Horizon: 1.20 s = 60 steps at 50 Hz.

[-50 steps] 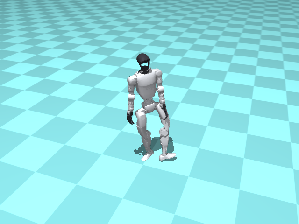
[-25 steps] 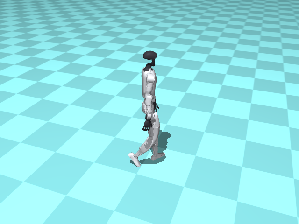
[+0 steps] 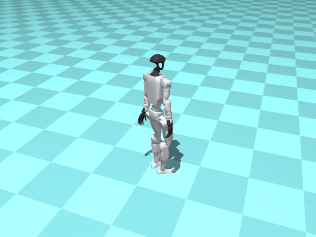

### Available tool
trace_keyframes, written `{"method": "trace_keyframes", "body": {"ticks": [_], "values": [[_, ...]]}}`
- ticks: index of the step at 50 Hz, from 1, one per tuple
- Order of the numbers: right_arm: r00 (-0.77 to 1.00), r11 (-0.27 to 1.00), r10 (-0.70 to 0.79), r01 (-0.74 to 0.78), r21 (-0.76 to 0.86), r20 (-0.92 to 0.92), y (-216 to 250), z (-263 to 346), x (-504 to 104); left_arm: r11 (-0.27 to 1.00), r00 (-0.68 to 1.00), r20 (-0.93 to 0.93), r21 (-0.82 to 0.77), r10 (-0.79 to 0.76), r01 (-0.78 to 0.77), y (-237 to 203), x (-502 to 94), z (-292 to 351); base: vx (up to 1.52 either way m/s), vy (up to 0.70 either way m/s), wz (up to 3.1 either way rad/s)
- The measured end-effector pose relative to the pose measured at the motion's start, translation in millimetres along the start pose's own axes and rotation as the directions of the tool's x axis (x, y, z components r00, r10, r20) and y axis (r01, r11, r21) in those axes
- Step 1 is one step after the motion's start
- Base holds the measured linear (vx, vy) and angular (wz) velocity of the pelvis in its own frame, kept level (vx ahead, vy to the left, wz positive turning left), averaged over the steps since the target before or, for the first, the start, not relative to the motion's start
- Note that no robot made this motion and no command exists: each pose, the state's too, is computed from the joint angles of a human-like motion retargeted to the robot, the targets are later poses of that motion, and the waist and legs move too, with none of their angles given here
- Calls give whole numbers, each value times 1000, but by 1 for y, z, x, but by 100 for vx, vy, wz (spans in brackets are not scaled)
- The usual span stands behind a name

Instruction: Upper body actions

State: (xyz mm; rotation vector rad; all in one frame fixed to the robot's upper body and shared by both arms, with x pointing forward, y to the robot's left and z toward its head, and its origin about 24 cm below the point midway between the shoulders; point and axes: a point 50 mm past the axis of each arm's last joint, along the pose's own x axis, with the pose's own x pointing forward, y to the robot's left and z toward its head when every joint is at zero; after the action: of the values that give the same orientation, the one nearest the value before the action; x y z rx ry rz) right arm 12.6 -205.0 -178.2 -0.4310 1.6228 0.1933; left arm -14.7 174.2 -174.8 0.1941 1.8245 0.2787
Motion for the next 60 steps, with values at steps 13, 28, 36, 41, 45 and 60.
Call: {"method": "trace_keyframes", "body": {"ticks": [13,28,36,41,45,60], "values": [[1000,999,-3,2,51,13,-4,2,0,997,984,170,-45,-61,70,-15,-15,50,6,8,-167],[997,1000,3,-2,-5,72,-6,19,-2,987,967,253,156,6,-47,18,-17,73,0,1,-283],[998,987,-43,51,152,-56,-25,-12,0,986,984,171,164,-44,15,6,-11,48,39,-18,-366],[994,941,-52,83,327,-101,-38,-21,-2,985,981,182,171,-63,31,-2,-12,48,54,-11,-332],[989,916,-27,83,393,-146,-37,-30,-3,987,978,201,160,-60,28,1,-10,48,66,-13,-278],[986,979,58,-26,200,-156,3,-39,0,986,950,305,167,-75,24,1,-16,71,47,-3,-157]]}}
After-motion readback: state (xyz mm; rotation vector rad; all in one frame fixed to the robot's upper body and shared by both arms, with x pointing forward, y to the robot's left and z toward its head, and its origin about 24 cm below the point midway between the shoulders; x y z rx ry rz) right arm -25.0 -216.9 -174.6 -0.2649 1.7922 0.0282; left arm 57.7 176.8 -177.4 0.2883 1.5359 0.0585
